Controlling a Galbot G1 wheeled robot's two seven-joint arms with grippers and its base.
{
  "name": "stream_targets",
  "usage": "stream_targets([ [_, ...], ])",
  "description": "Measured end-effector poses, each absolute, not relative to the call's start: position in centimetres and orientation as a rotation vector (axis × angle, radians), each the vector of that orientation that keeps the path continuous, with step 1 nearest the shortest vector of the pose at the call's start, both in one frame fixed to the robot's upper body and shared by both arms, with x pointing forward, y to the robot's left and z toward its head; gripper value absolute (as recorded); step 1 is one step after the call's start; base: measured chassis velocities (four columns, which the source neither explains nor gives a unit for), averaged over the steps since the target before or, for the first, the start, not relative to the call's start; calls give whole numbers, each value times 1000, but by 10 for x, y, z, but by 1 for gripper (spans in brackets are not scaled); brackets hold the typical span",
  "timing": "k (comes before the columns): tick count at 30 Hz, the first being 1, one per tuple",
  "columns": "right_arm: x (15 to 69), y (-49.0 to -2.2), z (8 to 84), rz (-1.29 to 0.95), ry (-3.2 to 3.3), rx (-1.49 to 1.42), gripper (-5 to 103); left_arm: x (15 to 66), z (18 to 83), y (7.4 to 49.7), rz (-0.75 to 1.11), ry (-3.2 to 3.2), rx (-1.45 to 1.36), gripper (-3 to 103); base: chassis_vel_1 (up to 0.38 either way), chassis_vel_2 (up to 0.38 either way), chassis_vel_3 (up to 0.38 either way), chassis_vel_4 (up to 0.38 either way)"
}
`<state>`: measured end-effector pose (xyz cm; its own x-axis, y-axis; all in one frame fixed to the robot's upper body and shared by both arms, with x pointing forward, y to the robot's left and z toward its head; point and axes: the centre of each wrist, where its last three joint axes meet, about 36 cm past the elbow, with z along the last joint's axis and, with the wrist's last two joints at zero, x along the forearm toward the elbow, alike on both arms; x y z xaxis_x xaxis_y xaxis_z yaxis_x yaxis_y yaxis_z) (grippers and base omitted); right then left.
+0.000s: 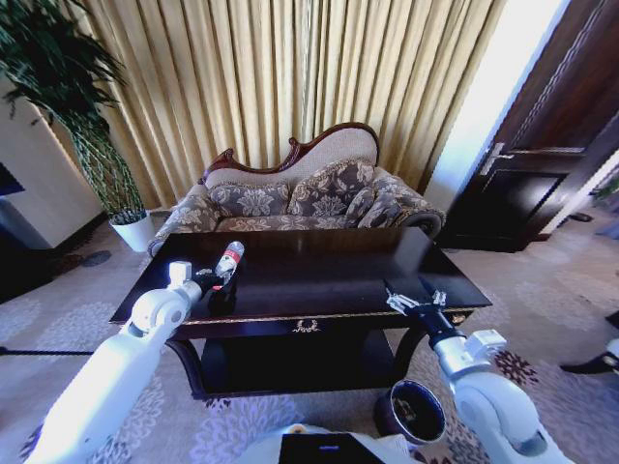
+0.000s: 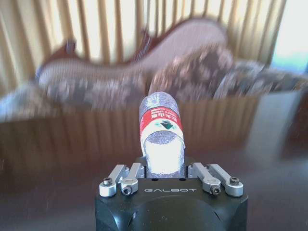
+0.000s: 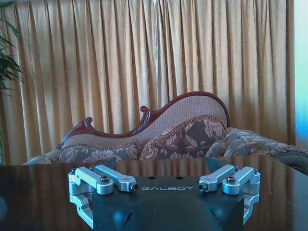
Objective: Move to the front of the table and place the trash on the table into the trash bin.
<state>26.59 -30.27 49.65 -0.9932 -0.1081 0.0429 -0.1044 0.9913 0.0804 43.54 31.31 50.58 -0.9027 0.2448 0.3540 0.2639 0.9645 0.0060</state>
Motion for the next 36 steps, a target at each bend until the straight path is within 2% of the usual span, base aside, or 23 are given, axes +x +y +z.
stream_targets([
  [6, 270, -293, 516, -317, -3041, 273, 100, 425, 504, 308, -234, -2953, -455, 30, 0, 0, 0, 0],
  [10, 276, -283, 537, -483, -2969, 467, 100, 415, 499, 304, -557, -3114, -514, 30, 0, 0, 0, 0],
  [11, 276, -283, 537, -483, -2969, 467, 100, 415, 499, 304, -557, -3114, -514, 30, 0, 0, 0, 0],
  [16, 294, -279, 561, -657, -2884, 709, 100, 404, 501, 289, -905, -3167, -647, 30, 0, 0, 0, 0],
  [21, 320, -281, 570, -740, -2831, 879, 100, 406, 512, 268, -1076, -3198, -818, 30, 0, 0, 0, 0],
  [28, 359, -268, 560, -799, -2762, 963, 100, 418, 537, 242, -1180, -3196, -994, 30, 0, 0, 0, 0],
  [36, 397, -258, 554, -818, -2763, 984, 100, 429, 548, 220, -1182, -3153, -1093, 30, 0, 0, 0, 0],
])
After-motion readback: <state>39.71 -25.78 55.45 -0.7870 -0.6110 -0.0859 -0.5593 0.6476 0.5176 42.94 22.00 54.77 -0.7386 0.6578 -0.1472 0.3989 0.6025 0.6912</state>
